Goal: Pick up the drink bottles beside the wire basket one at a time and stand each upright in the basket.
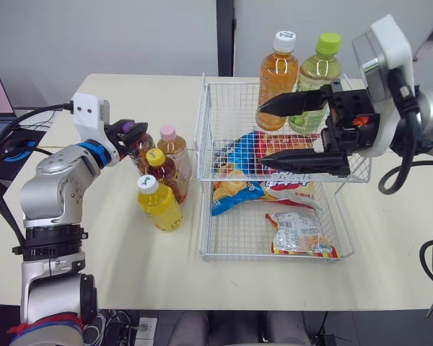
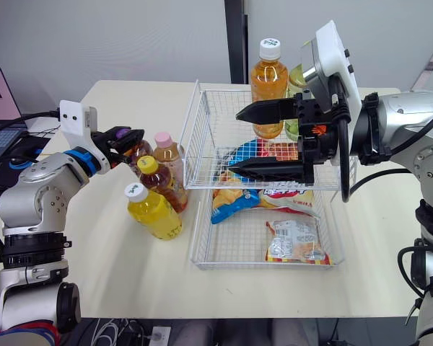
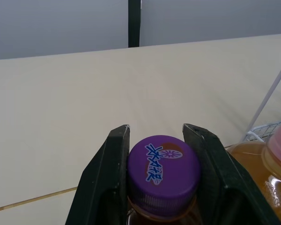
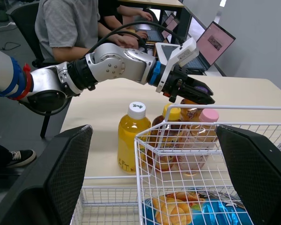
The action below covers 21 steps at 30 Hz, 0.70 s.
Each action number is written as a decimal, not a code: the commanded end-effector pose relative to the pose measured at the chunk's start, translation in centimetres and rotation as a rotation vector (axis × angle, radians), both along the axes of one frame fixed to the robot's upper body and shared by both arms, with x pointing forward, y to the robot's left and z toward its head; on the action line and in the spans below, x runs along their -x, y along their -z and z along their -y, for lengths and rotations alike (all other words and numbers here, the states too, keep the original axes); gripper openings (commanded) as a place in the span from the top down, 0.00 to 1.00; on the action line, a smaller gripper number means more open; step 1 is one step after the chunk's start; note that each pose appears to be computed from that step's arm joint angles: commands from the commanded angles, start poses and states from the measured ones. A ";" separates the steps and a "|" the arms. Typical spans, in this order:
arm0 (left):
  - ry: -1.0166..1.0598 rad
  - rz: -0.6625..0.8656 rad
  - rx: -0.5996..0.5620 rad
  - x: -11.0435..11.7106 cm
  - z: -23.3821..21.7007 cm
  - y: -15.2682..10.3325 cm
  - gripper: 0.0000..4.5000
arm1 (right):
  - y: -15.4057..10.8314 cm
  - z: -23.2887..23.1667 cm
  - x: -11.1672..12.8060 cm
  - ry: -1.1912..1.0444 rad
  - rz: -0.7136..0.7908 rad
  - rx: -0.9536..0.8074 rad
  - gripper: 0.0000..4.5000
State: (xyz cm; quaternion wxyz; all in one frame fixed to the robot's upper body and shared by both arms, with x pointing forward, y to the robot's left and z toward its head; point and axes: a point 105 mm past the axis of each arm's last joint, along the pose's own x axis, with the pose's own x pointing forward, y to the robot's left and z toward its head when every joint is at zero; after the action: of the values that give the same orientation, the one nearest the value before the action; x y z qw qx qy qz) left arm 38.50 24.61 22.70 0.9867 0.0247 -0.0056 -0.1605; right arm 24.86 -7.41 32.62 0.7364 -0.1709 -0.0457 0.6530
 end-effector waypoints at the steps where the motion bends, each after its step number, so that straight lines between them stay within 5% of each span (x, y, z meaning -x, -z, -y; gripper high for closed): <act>1: -0.026 0.091 -0.016 1.2 -1.3 -2.9 0.69 | -1.5 0.3 0.7 -0.003 0.062 -0.035 0.00; 11: -0.020 0.196 -0.133 5.0 -3.3 -12.2 0.69 | -2.5 2.0 0.0 0.084 0.100 -0.032 0.00; 21: 0.323 0.265 -0.161 7.0 2.9 -22.3 0.69 | -3.2 5.0 -1.0 0.220 0.139 0.003 0.00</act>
State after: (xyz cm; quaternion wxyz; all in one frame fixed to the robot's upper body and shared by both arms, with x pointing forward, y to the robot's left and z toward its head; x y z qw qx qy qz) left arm 32.94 22.85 42.92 0.9487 0.1102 -0.0966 -0.2801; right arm 26.38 -11.80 34.63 0.7963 -0.2087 -0.0501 0.5656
